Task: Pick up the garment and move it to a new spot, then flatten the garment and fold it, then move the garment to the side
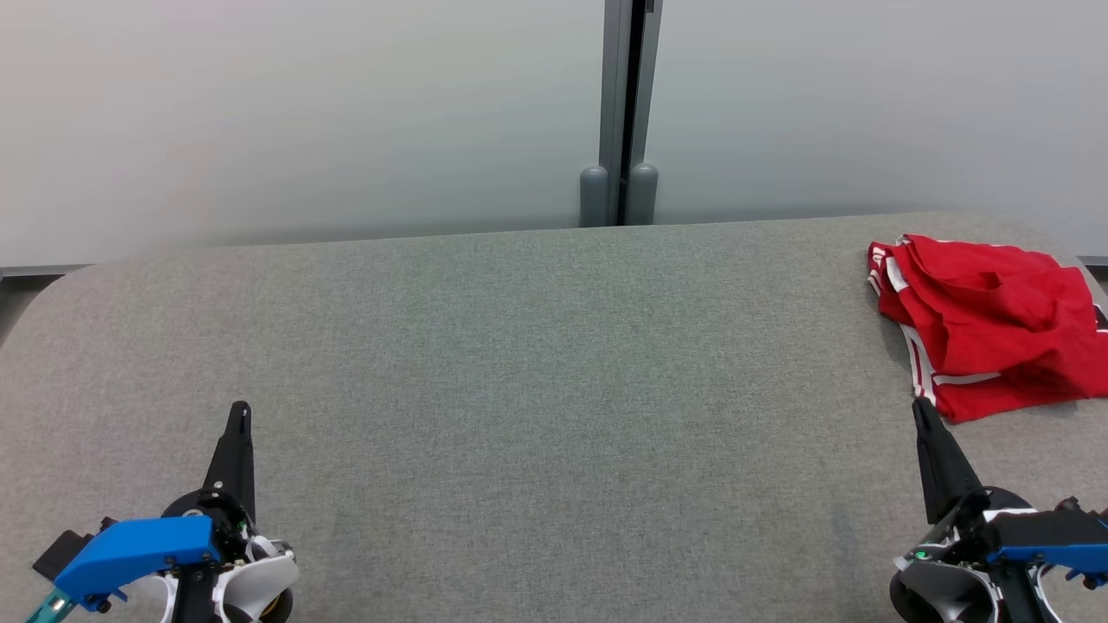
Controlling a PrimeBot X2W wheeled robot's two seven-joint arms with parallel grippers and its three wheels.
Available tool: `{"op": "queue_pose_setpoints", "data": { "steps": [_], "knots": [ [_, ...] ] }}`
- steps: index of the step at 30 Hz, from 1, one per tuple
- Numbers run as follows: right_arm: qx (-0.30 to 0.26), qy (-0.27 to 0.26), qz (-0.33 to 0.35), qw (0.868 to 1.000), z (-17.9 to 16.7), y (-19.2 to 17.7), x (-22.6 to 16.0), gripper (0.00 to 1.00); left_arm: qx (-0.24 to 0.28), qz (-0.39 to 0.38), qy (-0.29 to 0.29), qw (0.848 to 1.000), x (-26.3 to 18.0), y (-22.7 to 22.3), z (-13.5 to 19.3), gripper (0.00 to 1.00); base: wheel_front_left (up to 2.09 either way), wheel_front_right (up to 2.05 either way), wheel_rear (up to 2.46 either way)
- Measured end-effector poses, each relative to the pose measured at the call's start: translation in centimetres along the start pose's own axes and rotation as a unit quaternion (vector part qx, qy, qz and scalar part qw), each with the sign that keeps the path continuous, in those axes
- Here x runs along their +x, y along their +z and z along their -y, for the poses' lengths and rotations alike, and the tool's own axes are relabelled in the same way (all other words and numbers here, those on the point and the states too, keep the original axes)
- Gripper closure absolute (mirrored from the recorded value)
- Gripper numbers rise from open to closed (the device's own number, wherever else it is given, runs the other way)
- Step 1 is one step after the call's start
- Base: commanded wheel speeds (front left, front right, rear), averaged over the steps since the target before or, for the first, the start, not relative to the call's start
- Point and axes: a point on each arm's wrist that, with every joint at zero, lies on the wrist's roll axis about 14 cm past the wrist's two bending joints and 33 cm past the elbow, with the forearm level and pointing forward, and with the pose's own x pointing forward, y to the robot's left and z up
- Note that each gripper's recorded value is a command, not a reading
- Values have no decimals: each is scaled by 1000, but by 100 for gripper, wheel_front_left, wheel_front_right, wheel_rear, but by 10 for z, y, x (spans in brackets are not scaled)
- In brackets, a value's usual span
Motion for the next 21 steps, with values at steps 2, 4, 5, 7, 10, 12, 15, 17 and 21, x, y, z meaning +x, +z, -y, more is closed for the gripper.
{"op": "queue_pose_setpoints", "data": {
  "steps": [2, 4, 5, 7, 10, 12, 15, 17, 21],
  "knots": [
    [0, 0, 0, 1000, 0, 0, 0, 100, 0, 0, 0, 1000, 0, 0, 0, 100, 0, 0, 0],
    [0, 0, 0, 1000, 0, 0, 0, 100, 0, 0, 0, 1000, 0, 0, 0, 100, 0, 0, 0],
    [0, 0, 0, 1000, 0, 0, 0, 100, 0, 0, 0, 1000, 0, 0, 0, 100, 0, 0, 0],
    [0, 0, 0, 1000, 0, 0, 0, 100, 0, 0, 0, 1000, 0, 0, 0, 100, 0, 0, 0],
    [0, 0, 0, 1000, 0, 0, 0, 100, 0, 0, 0, 1000, 0, 0, 0, 100, 0, 0, 0],
    [0, 0, 0, 1000, 0, 0, 0, 100, 0, 0, 0, 1000, 0, 0, 0, 100, 0, 0, 0],
    [0, 1, 0, 1000, 0, 0, 0, 100, 0, 0, 0, 1000, 0, 0, 0, 100, 0, 0, 0],
    [0, 1, 0, 1000, -1, 0, 0, 100, 0, 0, 0, 1000, 0, 0, 0, 100, 0, 0, 0],
    [0, 1, 0, 1000, -1, 0, 0, 100, 0, 0, 0, 1000, 0, 0, 0, 100, 0, 0, 0]
  ]
}}
